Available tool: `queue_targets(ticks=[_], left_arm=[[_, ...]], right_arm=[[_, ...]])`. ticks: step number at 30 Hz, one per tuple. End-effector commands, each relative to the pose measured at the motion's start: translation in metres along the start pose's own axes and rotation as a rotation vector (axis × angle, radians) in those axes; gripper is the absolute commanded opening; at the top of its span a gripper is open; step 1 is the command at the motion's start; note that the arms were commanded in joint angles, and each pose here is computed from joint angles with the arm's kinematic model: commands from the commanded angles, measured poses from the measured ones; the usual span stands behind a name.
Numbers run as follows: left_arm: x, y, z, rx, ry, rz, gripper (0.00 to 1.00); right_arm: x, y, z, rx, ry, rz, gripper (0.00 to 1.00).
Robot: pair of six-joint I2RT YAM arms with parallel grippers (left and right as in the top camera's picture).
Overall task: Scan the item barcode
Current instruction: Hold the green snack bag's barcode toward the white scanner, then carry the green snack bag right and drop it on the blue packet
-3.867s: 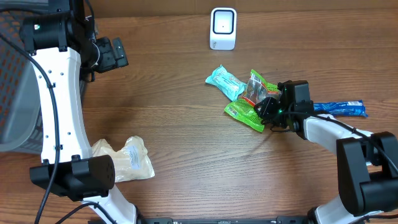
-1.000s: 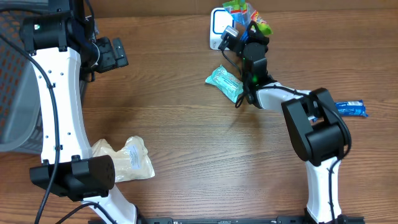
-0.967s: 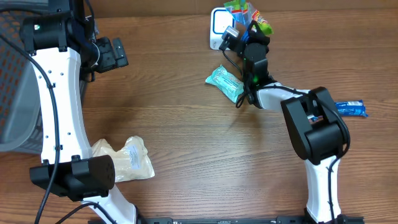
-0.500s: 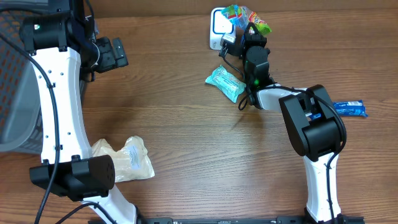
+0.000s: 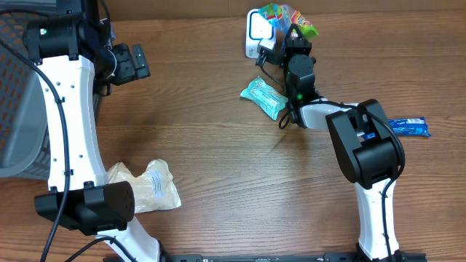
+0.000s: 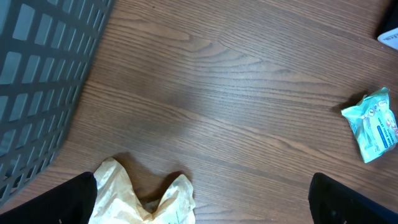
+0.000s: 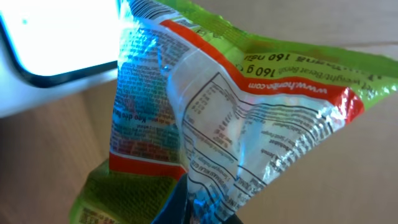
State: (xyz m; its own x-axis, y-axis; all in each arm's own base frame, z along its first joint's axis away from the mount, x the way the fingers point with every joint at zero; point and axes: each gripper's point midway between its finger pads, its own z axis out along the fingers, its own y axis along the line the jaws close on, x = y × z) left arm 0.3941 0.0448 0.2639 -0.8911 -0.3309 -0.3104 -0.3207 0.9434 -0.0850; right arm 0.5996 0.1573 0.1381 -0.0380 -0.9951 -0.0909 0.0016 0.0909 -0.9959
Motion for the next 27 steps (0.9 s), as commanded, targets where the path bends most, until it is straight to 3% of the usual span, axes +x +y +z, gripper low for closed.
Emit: queue_targets(ticks=[1,7,10,12,15,19,20,21,27], left_arm=[[-0.002,0.000,-0.009,0.008,-0.025,0.022,1.00],[-0.002,0.000,-0.009,0.008,-0.025,0.022,1.00],[-0.002,0.000,-0.009,0.008,-0.025,0.022,1.00],[-0.002,0.000,-0.009,0.008,-0.025,0.022,1.00],[-0.002,0.000,-0.009,0.008,-0.025,0.022,1.00],[-0.002,0.000,-0.009,0.008,-0.025,0.022,1.00],[-0.002,0.000,-0.009,0.008,-0.025,0.022,1.00],[-0.002,0.000,-0.009,0.008,-0.025,0.022,1.00],[-0.002,0.001,-0.009,0.008,-0.025,0.022,1.00]], right_arm=[[-0.021,-0.041,-0.011,0.060,0.039,0.161,0.04],[-0.015,-0.094,-0.034,-0.060,0.083,0.350,0.04],[-0.005,-0.146,-0.064,-0.083,0.111,0.663,0.04],[0.005,-0.178,-0.099,-0.140,0.139,1.034,0.04],[0.019,-0.183,-0.135,-0.269,0.206,1.319,0.04],[0.080,-0.158,-0.180,-0.348,0.522,1.545,0.06],[0.116,-0.135,-0.196,-0.363,0.716,1.640,0.04],[0.134,-0.119,-0.202,-0.391,0.811,1.698,0.04],[0.232,-0.044,-0.216,-0.433,1.191,2.025,0.04]])
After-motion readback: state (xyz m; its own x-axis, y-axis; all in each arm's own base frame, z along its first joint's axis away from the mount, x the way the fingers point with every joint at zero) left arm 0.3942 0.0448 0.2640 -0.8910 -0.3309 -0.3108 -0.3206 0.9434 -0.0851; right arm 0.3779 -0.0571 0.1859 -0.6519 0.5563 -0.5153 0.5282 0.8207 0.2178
